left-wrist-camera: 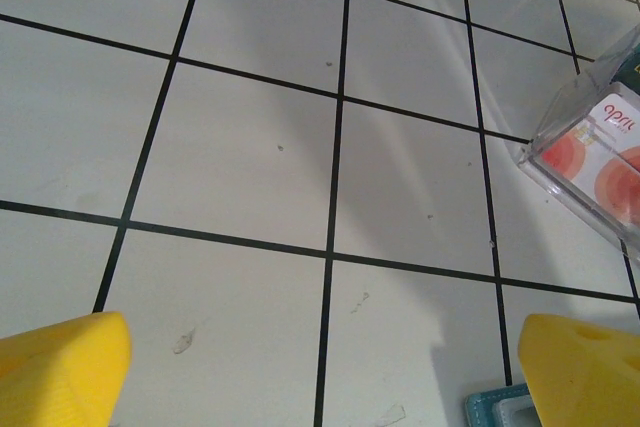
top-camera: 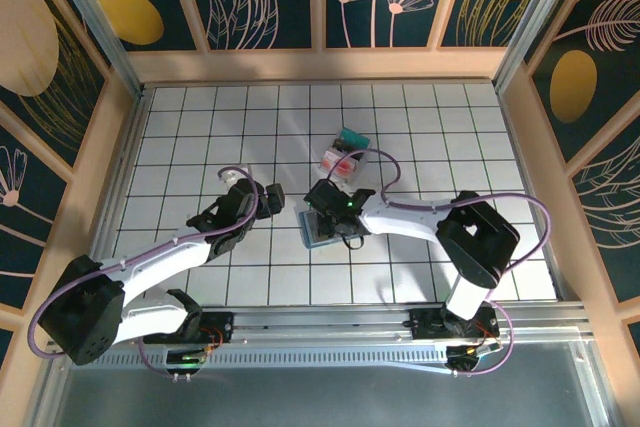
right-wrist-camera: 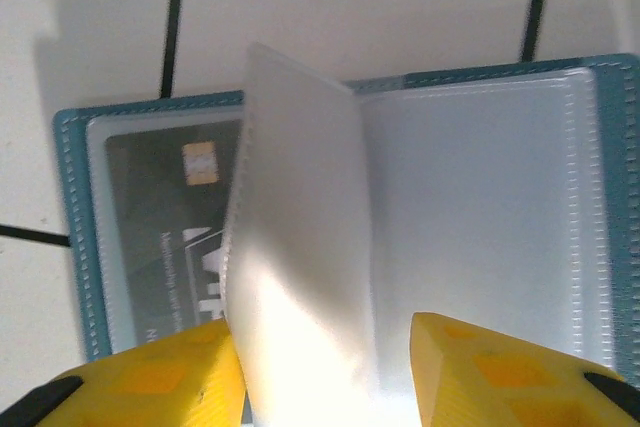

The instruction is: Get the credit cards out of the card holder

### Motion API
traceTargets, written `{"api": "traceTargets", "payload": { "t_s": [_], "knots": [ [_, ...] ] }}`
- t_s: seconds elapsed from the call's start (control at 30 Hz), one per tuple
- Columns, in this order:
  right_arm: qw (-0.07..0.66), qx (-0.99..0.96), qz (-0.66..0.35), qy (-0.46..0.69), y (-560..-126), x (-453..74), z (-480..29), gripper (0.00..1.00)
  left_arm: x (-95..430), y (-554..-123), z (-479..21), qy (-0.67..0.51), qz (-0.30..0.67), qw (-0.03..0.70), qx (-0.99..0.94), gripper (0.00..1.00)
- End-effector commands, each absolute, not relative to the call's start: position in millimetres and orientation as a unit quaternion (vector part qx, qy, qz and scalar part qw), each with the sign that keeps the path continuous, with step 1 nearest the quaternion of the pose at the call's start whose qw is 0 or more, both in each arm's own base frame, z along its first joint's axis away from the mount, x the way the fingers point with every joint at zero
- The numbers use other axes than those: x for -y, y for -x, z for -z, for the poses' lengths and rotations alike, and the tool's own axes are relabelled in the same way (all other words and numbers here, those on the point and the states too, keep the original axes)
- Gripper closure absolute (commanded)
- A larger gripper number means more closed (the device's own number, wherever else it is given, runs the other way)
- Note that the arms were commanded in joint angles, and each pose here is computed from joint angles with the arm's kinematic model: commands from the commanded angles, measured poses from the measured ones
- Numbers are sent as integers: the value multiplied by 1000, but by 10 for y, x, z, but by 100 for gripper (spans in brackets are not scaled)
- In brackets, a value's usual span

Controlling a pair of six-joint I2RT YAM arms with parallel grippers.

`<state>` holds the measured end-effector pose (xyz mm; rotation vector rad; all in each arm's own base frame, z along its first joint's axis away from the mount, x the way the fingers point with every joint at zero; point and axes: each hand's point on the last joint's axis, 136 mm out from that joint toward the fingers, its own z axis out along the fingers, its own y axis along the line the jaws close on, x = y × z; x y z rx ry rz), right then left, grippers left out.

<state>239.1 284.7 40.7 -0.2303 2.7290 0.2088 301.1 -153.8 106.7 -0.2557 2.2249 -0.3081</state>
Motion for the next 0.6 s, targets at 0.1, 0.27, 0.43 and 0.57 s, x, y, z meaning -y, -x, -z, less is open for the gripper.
{"api": "traceTargets", "payload": {
  "t_s": [0.1,0.27,0.43,0.57],
  "knots": [
    [230,-971,-54,41,-2556,-2529,-608,55,1633,-3055,-1119,71,126,429,-892,1],
    [234,-970,-58,21,-2618,-2348,-594,55,1809,-2975,-1052,37,116,423,-898,1],
    [235,-970,-57,11,-2661,-2234,-583,55,2005,-2856,-856,3,89,402,-911,1],
    [240,-970,-50,4,-2709,-2134,-649,58,2049,-2776,-721,-16,67,391,-918,1]
  ]
}}
